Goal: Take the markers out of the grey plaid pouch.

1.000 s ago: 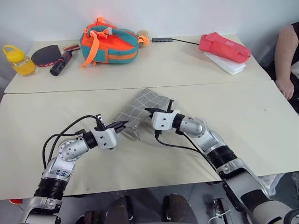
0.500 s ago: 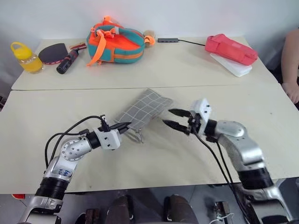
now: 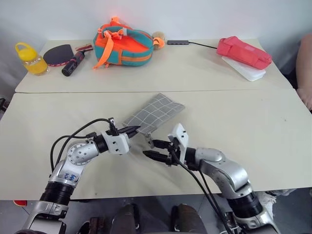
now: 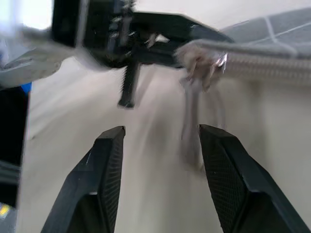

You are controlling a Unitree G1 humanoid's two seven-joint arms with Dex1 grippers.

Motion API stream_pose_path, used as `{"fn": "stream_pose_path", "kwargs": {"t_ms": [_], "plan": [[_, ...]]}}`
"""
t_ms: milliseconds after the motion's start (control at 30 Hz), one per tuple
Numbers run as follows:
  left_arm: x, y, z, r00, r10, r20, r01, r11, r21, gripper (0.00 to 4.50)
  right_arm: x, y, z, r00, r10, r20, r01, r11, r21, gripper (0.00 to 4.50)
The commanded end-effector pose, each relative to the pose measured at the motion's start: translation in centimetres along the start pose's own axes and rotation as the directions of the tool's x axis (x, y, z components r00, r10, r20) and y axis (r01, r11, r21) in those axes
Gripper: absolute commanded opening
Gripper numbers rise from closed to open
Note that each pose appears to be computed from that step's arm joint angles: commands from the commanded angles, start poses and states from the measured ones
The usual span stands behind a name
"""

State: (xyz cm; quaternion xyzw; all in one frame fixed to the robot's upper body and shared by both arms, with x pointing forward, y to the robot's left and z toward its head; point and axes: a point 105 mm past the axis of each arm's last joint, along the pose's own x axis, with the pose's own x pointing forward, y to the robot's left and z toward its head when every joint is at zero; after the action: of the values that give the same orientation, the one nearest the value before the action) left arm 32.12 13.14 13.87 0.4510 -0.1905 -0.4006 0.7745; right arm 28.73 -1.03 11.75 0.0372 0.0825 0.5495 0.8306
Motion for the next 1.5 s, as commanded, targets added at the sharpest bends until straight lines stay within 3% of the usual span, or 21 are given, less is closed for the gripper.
{"fn": "stream_pose_path", "kwargs": {"t_ms": [33, 167, 300, 333, 633, 800, 1000, 1067, 1167, 1300, 1500], "plan": [[0.0, 0.3, 1.1, 0.999, 0.016, 0.03, -0.017, 1.0, 0.015, 0.0, 0.4, -0.4, 0.9, 0.999, -0.007, 0.04, 0.008, 1.0, -0.025, 2.45], [0.0, 0.2, 1.1, 0.999, 0.019, 0.027, -0.019, 1.0, 0.012, 0.0, 0.4, -0.3, 1.0, 0.999, 0.015, 0.041, -0.014, 1.0, -0.022, 1.54], [-0.4, 0.6, 1.2, 0.999, 0.037, 0.035, -0.037, 0.999, -0.011, 0.0, -0.3, -0.9, 0.5, 1.0, 0.006, 0.009, -0.005, 0.999, -0.053, 0.06], [-0.8, 0.7, 1.3, 0.998, 0.032, 0.052, -0.03, 0.999, -0.04, 0.0, -0.9, -1.7, 0.6, 1.0, -0.016, 0.001, 0.016, 0.997, -0.071, 0.02], [-4.4, 1.6, 0.3, 0.994, -0.04, 0.103, 0.055, 0.986, -0.155, 0.0, -5.4, -7.9, 2.2, 0.987, -0.123, -0.101, 0.09, 0.957, -0.277, 0.02], [-5.8, 1.8, 0.0, 0.995, -0.037, 0.095, 0.049, 0.99, -0.132, 0.0, -8.4, -12.3, 3.7, 0.959, -0.26, -0.111, 0.202, 0.905, -0.374, 0.02], [-6.5, 1.7, -0.5, 0.997, 0.008, 0.079, 0.006, 0.986, -0.168, 0.0, -10.3, -13.9, 3.9, 0.942, -0.307, -0.132, 0.224, 0.872, -0.436, 0.02], [-6.3, 1.6, -0.3, 0.995, 0.023, 0.093, -0.005, 0.982, -0.191, 0.0, -10.2, -13.1, 3.7, 0.959, -0.245, -0.142, 0.168, 0.897, -0.409, 0.02], [-5.7, 1.5, 0.1, 0.991, 0.045, 0.123, -0.016, 0.974, -0.226, 0.0, -9.7, -11.8, 4.1, 0.977, -0.17, -0.125, 0.111, 0.919, -0.379, 0.68], [-5.0, 1.3, 0.6, 0.986, 0.06, 0.153, -0.02, 0.968, -0.249, 0.0, -10.2, -9.3, 5.2, 0.988, -0.06, -0.143, 0.01, 0.945, -0.327, 2.09], [-4.6, 1.4, 1.0, 0.98, 0.081, 0.182, -0.025, 0.957, -0.29, 0.0, -12.0, -7.9, 9.7, 0.994, -0.06, -0.093, 0.016, 0.911, -0.411, 2.09]]}}
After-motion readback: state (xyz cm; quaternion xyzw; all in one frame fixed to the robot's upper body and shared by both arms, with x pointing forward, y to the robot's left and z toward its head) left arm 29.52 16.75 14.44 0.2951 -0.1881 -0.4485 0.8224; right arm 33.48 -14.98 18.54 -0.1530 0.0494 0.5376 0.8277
